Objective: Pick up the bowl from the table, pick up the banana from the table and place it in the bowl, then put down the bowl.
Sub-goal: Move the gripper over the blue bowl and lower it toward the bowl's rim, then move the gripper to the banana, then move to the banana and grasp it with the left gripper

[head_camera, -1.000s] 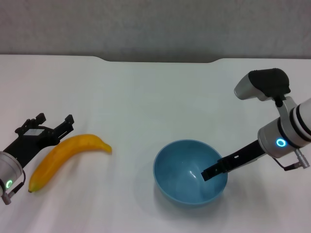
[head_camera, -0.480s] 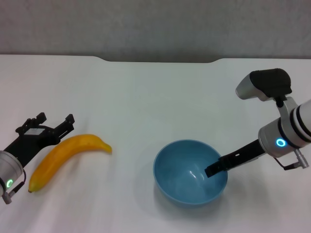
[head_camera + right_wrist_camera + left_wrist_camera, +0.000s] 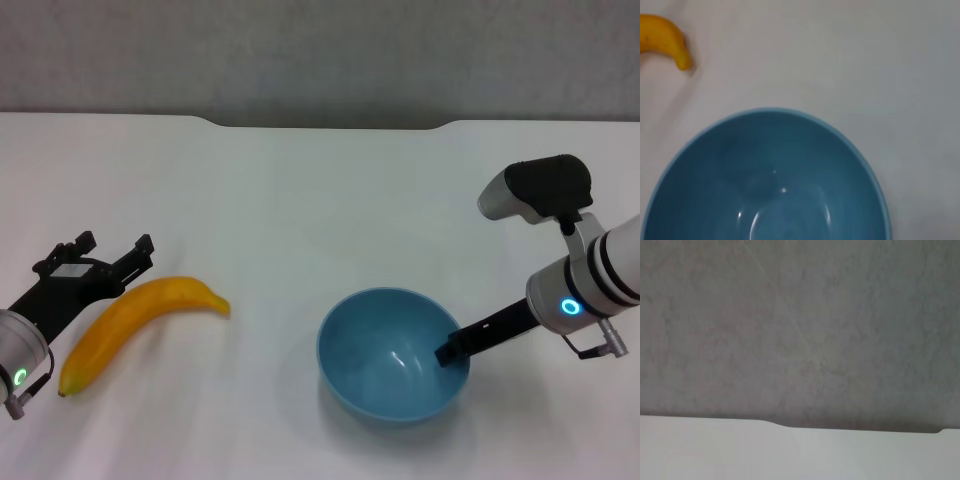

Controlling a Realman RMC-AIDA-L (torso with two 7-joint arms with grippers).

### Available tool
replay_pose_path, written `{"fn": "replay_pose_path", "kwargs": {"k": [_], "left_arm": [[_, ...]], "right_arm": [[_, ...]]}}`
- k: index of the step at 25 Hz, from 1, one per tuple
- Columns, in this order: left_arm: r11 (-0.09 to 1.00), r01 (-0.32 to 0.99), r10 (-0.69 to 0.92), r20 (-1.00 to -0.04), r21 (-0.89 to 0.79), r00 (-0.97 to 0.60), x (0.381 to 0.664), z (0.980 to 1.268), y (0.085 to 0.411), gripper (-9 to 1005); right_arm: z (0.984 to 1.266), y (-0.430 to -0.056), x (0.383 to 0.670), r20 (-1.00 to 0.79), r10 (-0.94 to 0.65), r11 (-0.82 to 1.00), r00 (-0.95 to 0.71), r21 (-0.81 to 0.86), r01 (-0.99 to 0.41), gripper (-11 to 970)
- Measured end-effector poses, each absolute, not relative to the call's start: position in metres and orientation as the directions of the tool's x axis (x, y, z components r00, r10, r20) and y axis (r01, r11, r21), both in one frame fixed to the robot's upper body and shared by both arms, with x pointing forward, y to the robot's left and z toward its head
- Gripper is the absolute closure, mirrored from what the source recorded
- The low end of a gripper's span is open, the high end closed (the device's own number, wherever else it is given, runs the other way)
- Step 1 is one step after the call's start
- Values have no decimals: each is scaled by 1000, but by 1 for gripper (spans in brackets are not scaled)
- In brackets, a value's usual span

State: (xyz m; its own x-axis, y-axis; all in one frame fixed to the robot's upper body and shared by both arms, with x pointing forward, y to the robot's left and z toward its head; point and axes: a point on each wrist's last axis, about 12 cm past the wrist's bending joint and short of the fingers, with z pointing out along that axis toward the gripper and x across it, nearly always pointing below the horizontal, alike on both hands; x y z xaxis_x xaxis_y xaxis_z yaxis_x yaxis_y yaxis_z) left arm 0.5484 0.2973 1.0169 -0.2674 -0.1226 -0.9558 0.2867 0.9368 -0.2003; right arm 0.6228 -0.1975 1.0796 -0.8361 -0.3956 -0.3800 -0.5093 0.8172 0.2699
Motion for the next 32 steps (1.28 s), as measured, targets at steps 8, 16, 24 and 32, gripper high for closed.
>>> {"fn": "replay_pose_path", "kwargs": {"k": [8,16,24,32], "left_arm": [[937,286,-122,-955,-200,-269,548,1017,298,89],[938,282,-122,-954,-201,-274,546,1015,299,89],[893,370,-141,-940,-256,-309,552,1028,296,90],[859,477,8,-928,-184,-372,570,1045,305,95]], "right_arm": [[1077,-198,624,-397,-407,821,-822,236,-520,890],[1077,-200,626,-425,-396,825,-814,225,-519,936],[1087,-215,620,-522,-328,835,-788,229,-499,935],[1092,-215,614,-556,-329,826,-763,222,-518,935]]}}
